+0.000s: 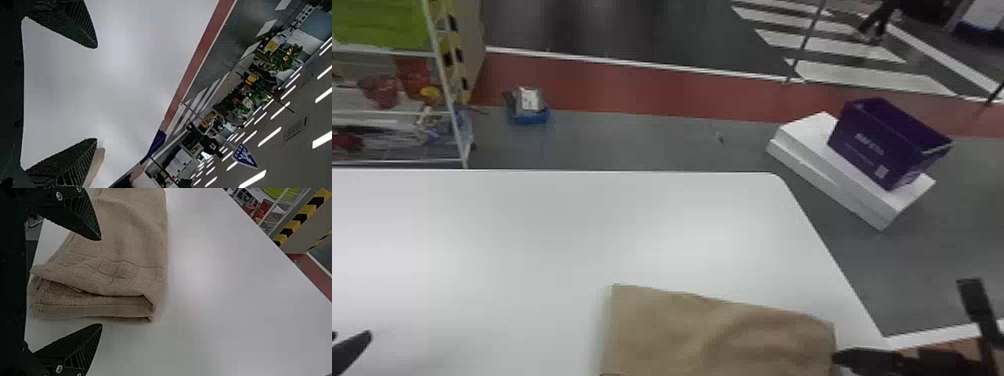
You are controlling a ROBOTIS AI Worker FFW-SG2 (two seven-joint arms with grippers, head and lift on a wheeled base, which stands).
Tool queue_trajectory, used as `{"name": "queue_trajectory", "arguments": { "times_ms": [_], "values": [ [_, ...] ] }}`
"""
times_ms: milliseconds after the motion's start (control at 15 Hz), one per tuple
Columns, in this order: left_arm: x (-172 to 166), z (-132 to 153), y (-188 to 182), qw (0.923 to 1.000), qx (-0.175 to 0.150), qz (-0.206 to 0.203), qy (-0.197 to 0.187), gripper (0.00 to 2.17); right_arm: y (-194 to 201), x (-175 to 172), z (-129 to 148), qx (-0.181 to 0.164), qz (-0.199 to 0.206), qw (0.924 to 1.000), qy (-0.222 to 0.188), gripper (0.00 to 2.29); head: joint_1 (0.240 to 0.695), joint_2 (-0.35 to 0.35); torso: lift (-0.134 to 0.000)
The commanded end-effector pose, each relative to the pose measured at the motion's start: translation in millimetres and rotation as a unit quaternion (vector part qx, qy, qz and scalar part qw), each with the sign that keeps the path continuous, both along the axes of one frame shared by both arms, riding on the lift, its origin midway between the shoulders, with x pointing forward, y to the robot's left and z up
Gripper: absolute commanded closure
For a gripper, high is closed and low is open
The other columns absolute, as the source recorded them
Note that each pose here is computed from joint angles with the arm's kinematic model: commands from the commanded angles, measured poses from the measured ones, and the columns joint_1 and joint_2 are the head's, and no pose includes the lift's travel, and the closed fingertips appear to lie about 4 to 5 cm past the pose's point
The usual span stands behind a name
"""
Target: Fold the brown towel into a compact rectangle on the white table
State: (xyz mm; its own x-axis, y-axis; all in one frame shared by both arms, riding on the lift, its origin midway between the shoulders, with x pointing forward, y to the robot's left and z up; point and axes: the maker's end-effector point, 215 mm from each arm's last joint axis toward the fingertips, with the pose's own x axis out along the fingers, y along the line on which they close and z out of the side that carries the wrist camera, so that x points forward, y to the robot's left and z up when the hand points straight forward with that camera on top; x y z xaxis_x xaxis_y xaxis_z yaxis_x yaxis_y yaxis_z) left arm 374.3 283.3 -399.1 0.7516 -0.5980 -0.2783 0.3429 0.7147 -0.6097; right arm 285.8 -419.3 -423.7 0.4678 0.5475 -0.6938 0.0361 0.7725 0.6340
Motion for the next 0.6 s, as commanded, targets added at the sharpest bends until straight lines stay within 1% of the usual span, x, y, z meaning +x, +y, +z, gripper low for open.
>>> {"name": "queue_trajectory", "arguments": {
  "times_ms": [0, 267, 400, 533],
  "values": [
    [-1.3, 0.5, 2.7, 1.0000, 0.002, 0.002, 0.000, 0.03, 12.0, -6.8, -23.9, 0.009, 0.007, 0.9994, 0.032, 0.13, 0.695, -0.240, -0.124],
    [-3.5, 0.5, 13.8, 0.9999, 0.005, 0.011, 0.000, 0.03, 13.3, -13.8, -27.0, 0.007, 0.013, 0.9991, 0.039, 0.16, 0.695, -0.211, -0.124],
    [-3.4, 0.4, 12.6, 0.9999, 0.004, 0.010, 0.000, 0.03, 20.9, -16.0, -30.1, 0.012, 0.019, 0.9988, 0.043, 0.32, 0.695, -0.204, -0.124],
    [-2.7, 0.9, 11.9, 0.9999, 0.004, 0.010, -0.001, 0.03, 27.3, -16.8, -35.4, 0.009, 0.029, 0.9983, 0.050, 0.51, 0.695, -0.194, -0.124]
  ]
}}
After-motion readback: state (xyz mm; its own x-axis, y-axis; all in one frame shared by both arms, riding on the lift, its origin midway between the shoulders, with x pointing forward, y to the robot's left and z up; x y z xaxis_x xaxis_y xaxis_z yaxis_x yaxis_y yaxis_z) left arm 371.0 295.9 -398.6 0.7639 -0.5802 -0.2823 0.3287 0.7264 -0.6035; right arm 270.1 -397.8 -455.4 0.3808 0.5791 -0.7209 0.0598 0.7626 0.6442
